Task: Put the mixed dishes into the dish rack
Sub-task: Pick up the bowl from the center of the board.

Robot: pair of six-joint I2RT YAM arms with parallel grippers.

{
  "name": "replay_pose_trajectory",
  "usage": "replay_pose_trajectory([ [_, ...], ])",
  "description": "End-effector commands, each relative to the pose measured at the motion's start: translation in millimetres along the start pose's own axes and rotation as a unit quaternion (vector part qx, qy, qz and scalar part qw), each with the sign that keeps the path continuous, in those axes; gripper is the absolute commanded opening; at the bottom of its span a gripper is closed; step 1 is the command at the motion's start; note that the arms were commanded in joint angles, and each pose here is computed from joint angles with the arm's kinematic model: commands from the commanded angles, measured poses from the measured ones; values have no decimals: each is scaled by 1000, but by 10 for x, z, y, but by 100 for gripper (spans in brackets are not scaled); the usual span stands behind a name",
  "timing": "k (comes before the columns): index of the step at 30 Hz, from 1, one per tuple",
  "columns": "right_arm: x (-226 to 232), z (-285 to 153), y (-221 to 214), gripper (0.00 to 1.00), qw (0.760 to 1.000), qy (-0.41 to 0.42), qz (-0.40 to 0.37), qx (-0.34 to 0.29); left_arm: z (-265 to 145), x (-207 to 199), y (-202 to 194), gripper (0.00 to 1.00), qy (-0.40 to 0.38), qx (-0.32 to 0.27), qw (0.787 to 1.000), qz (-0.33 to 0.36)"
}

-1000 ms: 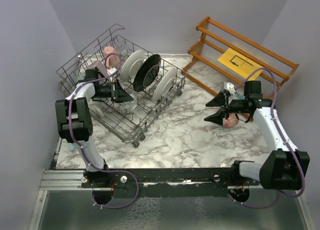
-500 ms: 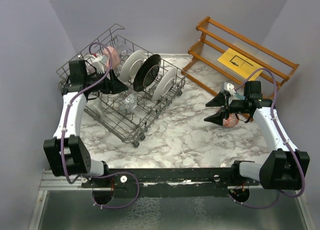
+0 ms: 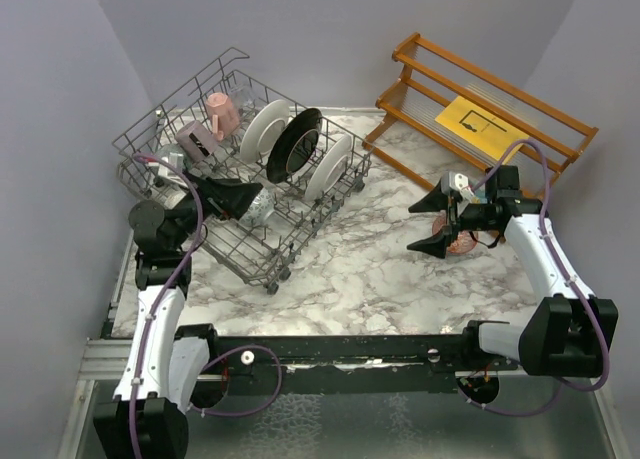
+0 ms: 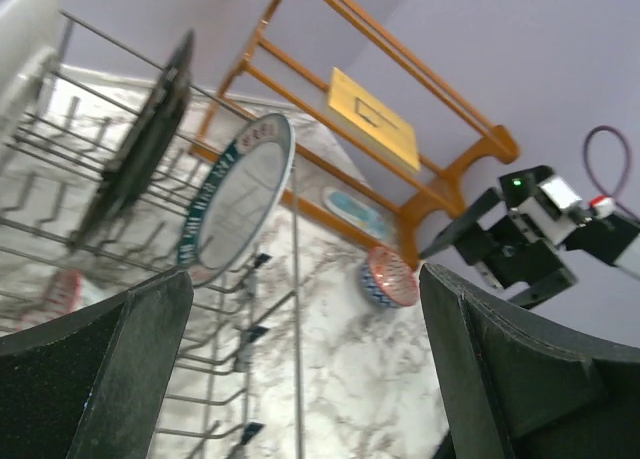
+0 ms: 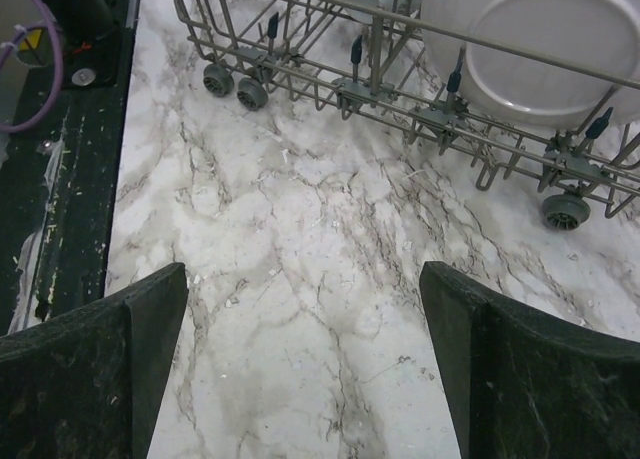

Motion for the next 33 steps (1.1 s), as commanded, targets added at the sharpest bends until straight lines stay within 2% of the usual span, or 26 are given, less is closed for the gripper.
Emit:
replay_pose_trajectory([
  [1, -29, -34, 54, 99, 1000, -18, -23, 10, -6, -321, 59, 99, -34, -43, 998, -19],
  [5, -20, -71, 76, 99, 998, -43, -36, 27, -23, -472, -84, 99, -12, -16, 1000, 1],
  [10, -7, -146, 129, 99, 990, -100, -82, 51, 55, -579, -223, 99, -22, 25, 999, 0],
  [14, -37, -161, 140, 99, 990, -97, -83, 66, 194, -754, -315, 99, -19, 70, 997, 32],
  [20, -31, -163, 76, 99, 988, -98, -91, 75, 358, -1038, -531, 99, -32, 100, 992, 66],
  [23, -34, -182, 45, 99, 986, -106, -93, 91, 417, -1098, -675, 99, -71, 93, 992, 51],
  [28, -68, -229, -10, 100, 981, -121, -80, 129, 388, -1121, -831, 99, -142, 31, 989, -4],
  [33, -128, -319, -110, 99, 967, -152, -59, 195, 419, -1115, -874, 99, -138, 53, 989, -7],
])
Point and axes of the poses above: each gripper's point midway between its finger pads, its own z axis out along the fingers, its own x axis along the line the jaws close on, y = z × x, the point moved 10 cm from there along -z, back along the fingers, and after that the axes turned 9 degrees about z, right-handed, at the moved point
